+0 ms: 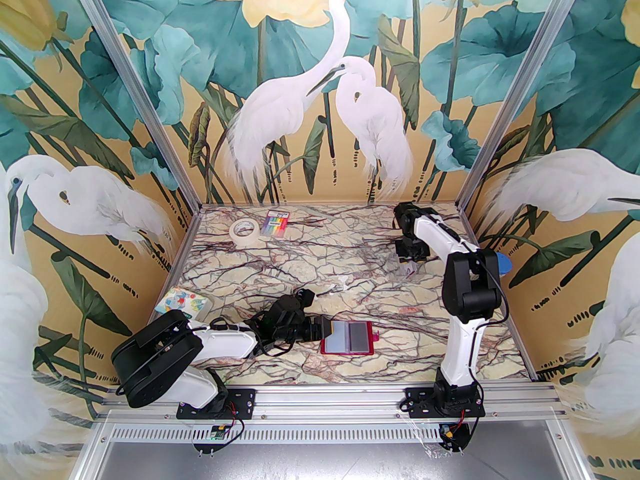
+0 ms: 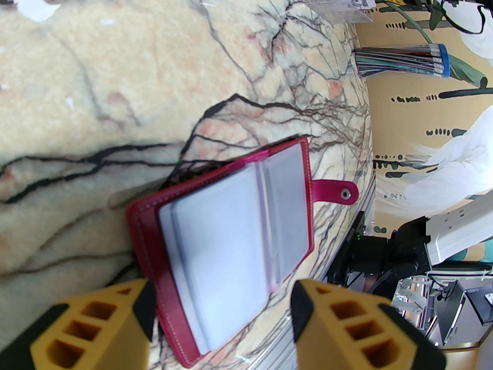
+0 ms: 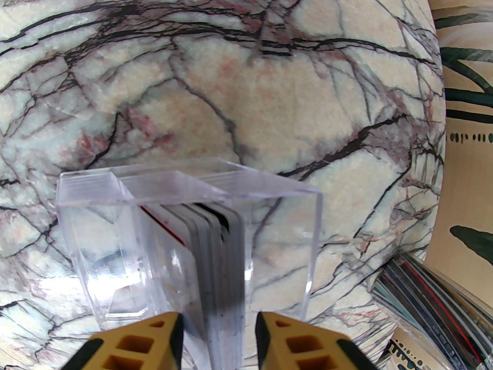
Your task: Put the credit cards into the card holder
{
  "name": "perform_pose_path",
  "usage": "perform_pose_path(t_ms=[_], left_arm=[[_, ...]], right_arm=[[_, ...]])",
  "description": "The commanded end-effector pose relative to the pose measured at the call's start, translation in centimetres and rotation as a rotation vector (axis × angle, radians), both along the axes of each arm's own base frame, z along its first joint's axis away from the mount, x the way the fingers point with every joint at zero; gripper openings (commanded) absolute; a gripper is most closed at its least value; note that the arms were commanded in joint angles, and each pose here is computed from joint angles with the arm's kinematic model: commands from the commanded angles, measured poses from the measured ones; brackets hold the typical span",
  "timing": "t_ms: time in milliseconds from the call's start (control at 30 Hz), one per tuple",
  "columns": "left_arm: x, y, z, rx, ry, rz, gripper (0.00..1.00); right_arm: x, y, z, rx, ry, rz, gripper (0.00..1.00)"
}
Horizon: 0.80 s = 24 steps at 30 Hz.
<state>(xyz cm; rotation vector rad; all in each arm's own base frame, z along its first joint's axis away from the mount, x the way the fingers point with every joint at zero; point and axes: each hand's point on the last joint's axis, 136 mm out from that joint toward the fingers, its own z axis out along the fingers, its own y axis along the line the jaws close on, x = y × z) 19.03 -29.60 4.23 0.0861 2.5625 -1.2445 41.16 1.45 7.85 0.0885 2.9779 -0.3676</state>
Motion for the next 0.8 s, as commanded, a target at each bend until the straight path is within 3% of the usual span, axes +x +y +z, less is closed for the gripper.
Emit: perform_pose_path(t_ms=[0, 233, 767], left_arm=[[-0.6, 0.8, -1.7, 0.067, 0.035, -0.006, 0.63], [-0.6, 0.7, -1.7, 0.068, 0.037, -0.007, 0.63], [-0.6, 0.6, -1.9, 0.072, 0.041, -0.010, 0.63]], right_arm=[[0.2, -0.6, 2.5, -0.032, -0.053, -0.020, 0.37], [0.1, -0.6, 2.9, -0.030, -0.058, -0.021, 0.35], [-0.1, 0.7, 4.0, 0.004, -0.070, -0.005, 0.12]])
